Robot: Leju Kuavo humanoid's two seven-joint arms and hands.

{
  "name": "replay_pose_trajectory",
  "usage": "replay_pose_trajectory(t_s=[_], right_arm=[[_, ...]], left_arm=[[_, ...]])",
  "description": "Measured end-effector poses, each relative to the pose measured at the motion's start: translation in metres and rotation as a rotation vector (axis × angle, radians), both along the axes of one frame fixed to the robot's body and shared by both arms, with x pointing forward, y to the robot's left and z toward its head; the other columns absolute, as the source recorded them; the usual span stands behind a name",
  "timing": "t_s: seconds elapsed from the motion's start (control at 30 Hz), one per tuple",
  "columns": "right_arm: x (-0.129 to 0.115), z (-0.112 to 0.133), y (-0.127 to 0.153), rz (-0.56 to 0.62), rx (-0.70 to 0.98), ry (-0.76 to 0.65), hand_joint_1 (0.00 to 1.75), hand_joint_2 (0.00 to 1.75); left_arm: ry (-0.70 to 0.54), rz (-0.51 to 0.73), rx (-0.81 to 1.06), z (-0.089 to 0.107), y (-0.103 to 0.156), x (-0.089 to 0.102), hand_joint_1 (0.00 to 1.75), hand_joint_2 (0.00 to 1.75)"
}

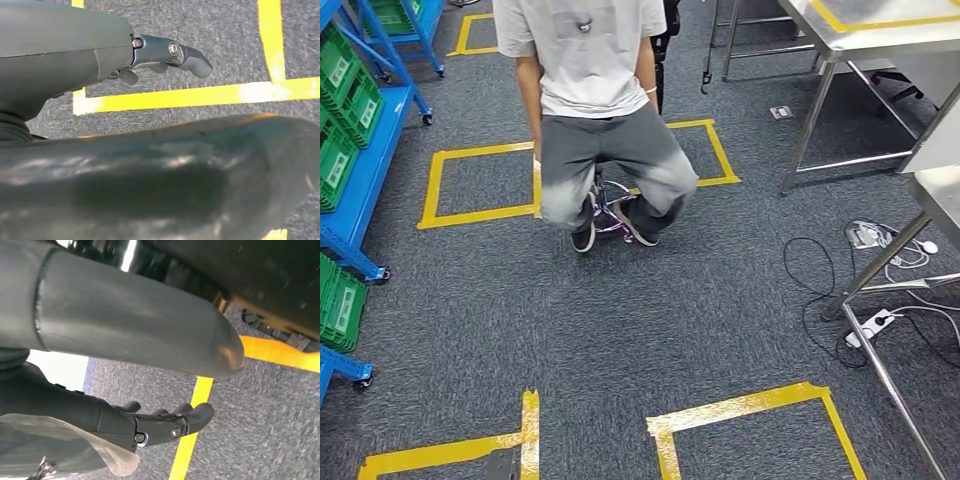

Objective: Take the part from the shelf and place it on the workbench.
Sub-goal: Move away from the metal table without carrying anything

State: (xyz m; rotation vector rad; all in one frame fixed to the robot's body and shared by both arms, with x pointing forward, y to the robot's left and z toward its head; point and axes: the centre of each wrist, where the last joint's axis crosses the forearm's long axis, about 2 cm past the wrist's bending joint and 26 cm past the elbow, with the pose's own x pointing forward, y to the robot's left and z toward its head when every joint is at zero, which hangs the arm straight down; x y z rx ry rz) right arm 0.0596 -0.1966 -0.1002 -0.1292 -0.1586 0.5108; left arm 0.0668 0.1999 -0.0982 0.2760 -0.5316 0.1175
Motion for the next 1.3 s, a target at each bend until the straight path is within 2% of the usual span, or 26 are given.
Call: replay_pose_trajectory(t_s=[0.27, 1.3], right_arm=[[-0.002, 0.0, -0.001, 0.02, 0.003, 0.005, 0.0, 0.0], [-0.001, 0.0, -0.001, 0.029, 0.009, 0.008, 0.0, 0.0]], left_arm=[[0.055, 0.022, 0.004, -0.001, 0.004, -0.001, 0.0, 0.0], [0.065, 0.038, 0.014, -0.002, 0.01, -0.003, 0.0, 0.0]])
